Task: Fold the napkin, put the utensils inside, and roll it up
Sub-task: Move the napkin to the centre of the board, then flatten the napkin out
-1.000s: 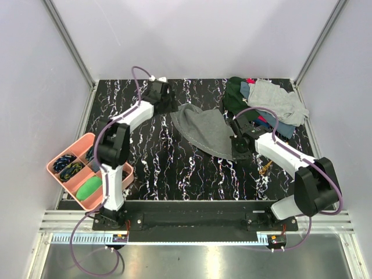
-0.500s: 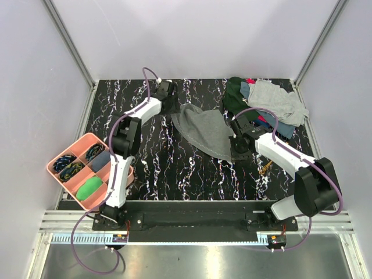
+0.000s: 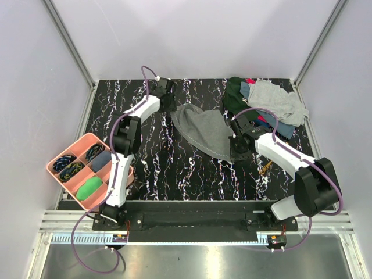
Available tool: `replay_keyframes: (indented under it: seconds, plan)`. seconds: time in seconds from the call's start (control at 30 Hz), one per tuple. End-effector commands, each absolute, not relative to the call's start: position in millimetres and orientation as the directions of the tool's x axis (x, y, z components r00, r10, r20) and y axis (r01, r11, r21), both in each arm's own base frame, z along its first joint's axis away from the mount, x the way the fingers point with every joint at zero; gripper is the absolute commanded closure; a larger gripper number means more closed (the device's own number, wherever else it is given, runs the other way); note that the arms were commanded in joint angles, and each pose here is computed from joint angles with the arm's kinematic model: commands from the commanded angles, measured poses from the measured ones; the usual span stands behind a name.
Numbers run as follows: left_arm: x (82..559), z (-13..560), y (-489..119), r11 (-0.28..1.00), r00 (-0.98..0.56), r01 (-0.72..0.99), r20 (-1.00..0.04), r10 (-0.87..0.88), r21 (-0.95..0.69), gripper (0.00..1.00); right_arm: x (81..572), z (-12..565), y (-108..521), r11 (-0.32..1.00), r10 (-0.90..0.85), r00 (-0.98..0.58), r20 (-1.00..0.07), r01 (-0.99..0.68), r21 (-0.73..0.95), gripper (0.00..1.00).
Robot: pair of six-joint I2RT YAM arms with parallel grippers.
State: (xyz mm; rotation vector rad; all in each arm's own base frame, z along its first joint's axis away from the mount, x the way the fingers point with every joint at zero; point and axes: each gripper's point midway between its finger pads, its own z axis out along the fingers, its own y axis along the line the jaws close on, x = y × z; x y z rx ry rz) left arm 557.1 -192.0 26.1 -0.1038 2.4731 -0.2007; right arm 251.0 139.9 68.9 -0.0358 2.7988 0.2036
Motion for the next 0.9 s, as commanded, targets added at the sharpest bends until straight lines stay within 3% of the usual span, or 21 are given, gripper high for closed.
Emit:
replay_keyframes:
  seconds: [0.0, 0.3, 0.4, 0.43, 0.7, 0.73, 0.87]
  plan:
    - [561.0, 22.3, -195.3, 0.983, -0.798, -0.005, -0.592, -0.113, -0.182, 0.59, 261.9, 83.7, 145.8, 0.983, 0.029, -0.924, -0.38, -0.042, 0.176, 1.0]
    - [557.9, 13.4, -201.0, 0.981, -0.824, 0.031, -0.561, -0.083, -0.19, 0.73, 262.2, 84.4, 146.1, 0.983, 0.035, -0.921, -0.387, -0.039, 0.182, 1.0]
    - [556.5, 14.1, -201.3, 0.981, -0.825, 0.042, -0.56, -0.073, -0.189, 0.87, 262.5, 84.6, 146.3, 0.982, 0.036, -0.92, -0.39, -0.039, 0.183, 1.0]
    - [555.9, 14.2, -201.0, 0.981, -0.826, 0.044, -0.559, -0.07, -0.187, 1.0, 260.1, 85.0, 149.8, 0.978, 0.034, -0.924, -0.38, -0.048, 0.202, 1.0]
    - [545.0, 66.3, -188.3, 0.98, -0.751, 0.028, -0.651, -0.111, -0.198, 1.0, 265.5, 87.0, 150.8, 0.978, 0.033, -0.916, -0.399, -0.053, 0.202, 1.0]
    - [548.1, 99.4, -187.1, 0.975, -0.694, 0.03, -0.706, -0.139, -0.222, 1.0, 266.9, 88.1, 150.9, 0.978, 0.033, -0.914, -0.404, -0.054, 0.2, 1.0]
    - [523.4, 130.5, -171.2, 0.95, -0.622, -0.016, -0.74, -0.254, -0.313, 1.0, 281.2, 94.5, 150.4, 0.982, 0.032, -0.893, -0.449, -0.056, 0.181, 1.0]
